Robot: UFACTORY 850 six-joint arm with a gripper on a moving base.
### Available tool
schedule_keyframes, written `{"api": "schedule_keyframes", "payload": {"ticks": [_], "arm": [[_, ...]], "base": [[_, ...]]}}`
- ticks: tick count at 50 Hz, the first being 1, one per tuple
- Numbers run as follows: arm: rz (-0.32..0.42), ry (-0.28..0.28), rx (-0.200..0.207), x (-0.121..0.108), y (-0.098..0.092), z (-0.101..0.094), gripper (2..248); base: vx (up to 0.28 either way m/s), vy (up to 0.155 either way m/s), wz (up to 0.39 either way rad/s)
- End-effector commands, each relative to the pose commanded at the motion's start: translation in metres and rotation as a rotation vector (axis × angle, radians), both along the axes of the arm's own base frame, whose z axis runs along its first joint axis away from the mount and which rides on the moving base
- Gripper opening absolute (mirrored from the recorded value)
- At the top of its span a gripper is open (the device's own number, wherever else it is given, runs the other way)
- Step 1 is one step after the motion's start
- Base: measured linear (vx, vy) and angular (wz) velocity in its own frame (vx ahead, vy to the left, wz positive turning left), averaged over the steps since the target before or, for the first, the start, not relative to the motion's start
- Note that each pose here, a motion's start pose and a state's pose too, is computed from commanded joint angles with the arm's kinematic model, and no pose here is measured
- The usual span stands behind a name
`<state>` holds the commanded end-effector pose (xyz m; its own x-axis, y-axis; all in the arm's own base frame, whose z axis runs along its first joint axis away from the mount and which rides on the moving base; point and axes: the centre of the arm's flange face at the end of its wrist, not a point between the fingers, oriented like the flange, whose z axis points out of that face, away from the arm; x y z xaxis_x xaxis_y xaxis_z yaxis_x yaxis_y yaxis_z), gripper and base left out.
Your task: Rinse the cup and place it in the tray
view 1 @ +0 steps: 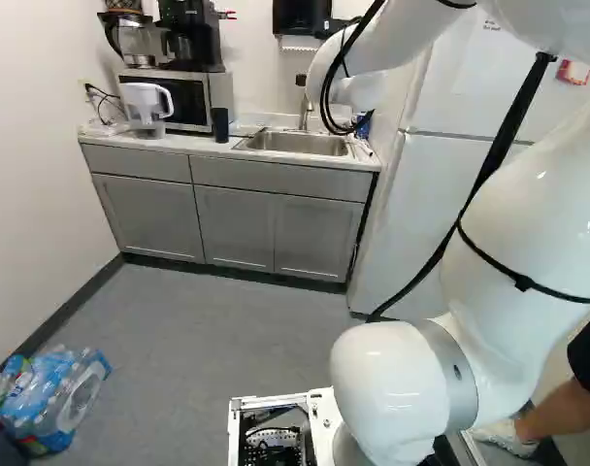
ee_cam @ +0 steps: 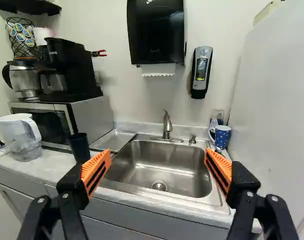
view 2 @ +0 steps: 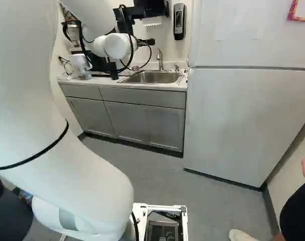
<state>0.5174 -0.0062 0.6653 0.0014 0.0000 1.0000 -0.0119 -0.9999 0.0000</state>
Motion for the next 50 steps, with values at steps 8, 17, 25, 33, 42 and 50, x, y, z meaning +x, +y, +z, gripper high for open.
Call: {"api": "schedule_keyframes", "payload": {"ticks": [8, 17, 25, 33, 42, 50], "arm": [[0.000, 0.007, 0.000, 0.000, 0.000, 0.007, 247], [0.000, 0.015, 0.000, 0.000, 0.000, 0.014, 247], [0.000, 0.016, 0.000, 0.000, 0.000, 0.018, 247], [0.000, 0.016, 0.000, 0.000, 0.000, 0.018, 247], [0.000, 0.016, 0.000, 0.000, 0.000, 0.018, 247], [0.000, 0.016, 0.000, 0.000, 0.000, 0.018, 247]], "base": [[0.000, 0.000, 0.000], [0.000, 0.000, 0.000], [0.000, 0.000, 0.000], [0.000, 0.000, 0.000], [0.000, 0.000, 0.000], [0.007, 0.000, -0.004]]}}
